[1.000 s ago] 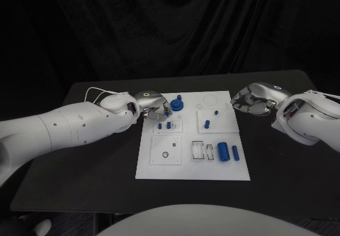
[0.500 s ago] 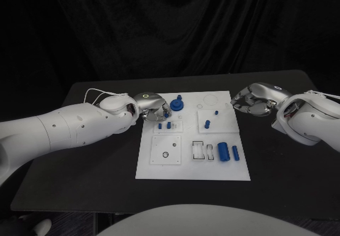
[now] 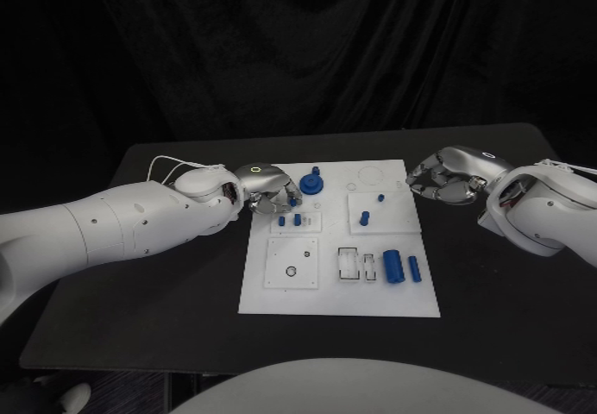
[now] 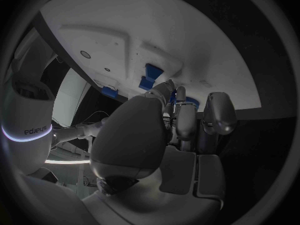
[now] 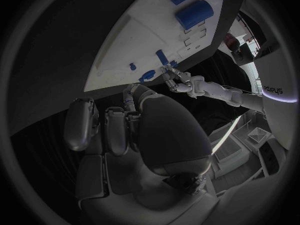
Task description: Assemble the parts on the task board
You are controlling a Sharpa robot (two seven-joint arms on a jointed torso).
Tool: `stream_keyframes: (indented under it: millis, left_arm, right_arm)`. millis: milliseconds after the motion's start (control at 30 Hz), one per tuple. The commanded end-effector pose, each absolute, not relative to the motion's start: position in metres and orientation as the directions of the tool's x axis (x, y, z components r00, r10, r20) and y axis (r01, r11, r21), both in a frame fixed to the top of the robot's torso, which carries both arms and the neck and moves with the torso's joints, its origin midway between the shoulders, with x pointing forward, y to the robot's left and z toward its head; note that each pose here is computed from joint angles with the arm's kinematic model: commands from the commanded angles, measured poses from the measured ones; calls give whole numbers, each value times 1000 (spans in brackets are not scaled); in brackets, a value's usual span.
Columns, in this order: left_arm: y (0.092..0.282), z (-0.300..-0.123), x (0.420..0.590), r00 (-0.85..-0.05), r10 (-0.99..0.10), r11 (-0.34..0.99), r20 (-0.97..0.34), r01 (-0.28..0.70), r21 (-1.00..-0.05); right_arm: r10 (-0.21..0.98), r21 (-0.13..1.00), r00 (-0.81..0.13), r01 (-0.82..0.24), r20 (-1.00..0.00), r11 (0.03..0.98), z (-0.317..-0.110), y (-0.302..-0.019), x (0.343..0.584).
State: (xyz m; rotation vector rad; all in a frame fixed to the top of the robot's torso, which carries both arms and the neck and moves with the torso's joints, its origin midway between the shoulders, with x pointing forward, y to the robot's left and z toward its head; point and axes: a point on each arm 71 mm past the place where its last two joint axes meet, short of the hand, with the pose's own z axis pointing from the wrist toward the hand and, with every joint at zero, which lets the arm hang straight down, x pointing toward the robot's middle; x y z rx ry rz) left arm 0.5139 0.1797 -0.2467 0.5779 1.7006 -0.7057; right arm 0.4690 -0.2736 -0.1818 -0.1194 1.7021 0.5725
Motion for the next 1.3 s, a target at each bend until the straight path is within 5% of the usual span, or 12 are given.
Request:
stream_keyframes:
  millis: [33,367,600,1000,1133,1300]
  left_arm:
    - [179,-248,512,-240,20,694,-971,702,-159]
    - [182,-246,514,-203,-3,708,-979,691,-145]
    - [192,-235,514,-74,-78,710,-994,696,-108]
    - [238,-214,496,121,-208,723,-971,687,-69]
    - [258,-208,486,89,-286,716,-954,682,-152]
    - [277,-205,476,-69,-449,633,-891,679,-372]
  right_arm:
    - [229,305,-232,-375,-945,876,-184,-274,469]
    - [230,305,-232,-375,-945,875,-184,-275,469]
    - [232,305,-228,-373,-946,876,-183,-277,468]
    - [244,304,-198,-377,-949,875,-170,-280,465]
    - [210,276,-203,-393,-956,877,-155,-273,470]
    - [85,166,-202,-429,-976,888,-143,-261,477]
